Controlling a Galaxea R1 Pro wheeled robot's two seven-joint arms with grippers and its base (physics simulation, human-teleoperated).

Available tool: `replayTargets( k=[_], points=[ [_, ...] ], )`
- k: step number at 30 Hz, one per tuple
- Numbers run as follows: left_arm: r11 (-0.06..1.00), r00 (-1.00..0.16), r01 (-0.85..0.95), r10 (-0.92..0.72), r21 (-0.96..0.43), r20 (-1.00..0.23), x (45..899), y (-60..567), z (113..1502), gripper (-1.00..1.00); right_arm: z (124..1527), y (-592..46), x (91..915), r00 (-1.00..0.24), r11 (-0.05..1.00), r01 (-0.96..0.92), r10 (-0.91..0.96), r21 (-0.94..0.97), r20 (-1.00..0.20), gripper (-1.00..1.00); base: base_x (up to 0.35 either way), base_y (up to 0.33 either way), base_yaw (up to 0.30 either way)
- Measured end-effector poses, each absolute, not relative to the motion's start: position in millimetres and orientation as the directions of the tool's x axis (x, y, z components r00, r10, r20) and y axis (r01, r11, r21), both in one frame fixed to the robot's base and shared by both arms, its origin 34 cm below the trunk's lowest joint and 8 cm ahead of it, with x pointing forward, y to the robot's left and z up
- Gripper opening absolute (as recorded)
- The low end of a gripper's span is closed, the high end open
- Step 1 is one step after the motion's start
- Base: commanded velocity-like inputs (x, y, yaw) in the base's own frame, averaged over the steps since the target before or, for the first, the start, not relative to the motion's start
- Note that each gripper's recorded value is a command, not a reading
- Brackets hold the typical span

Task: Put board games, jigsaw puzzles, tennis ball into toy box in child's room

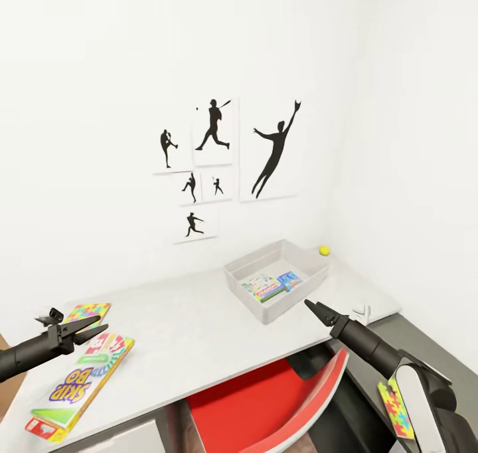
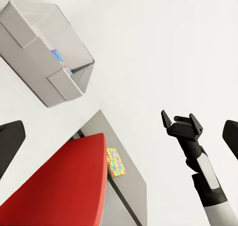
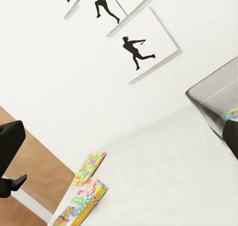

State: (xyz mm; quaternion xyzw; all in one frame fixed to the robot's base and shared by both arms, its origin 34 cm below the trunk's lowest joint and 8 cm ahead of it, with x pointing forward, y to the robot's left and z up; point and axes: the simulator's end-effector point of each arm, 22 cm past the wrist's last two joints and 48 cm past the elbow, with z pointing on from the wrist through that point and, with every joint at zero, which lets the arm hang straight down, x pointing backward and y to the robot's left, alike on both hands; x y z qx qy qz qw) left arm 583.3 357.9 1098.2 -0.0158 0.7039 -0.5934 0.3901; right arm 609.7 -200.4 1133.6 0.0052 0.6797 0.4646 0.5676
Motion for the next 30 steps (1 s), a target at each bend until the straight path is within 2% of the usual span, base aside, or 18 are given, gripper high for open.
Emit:
replayTargets(
  k=[16,30],
  points=[
    [0.293,-0.695,0.442,-0.486,-0.848,-0.531,583.2,357.9,1098.8,1.0,1133.4,-199.2,609.8,-0.357,0.567,-0.52,0.535,0.639,-0.766,1.0,0.045,-0.003,0.0],
    [0.294,-0.694,0.442,-0.486,-0.847,-0.531,583.0,358.1,1098.8,1.0,1133.6,-199.4,609.6,-0.356,0.568,-0.52,0.535,0.638,-0.766,1.0,0.211,-0.05,0.0]
  ],
)
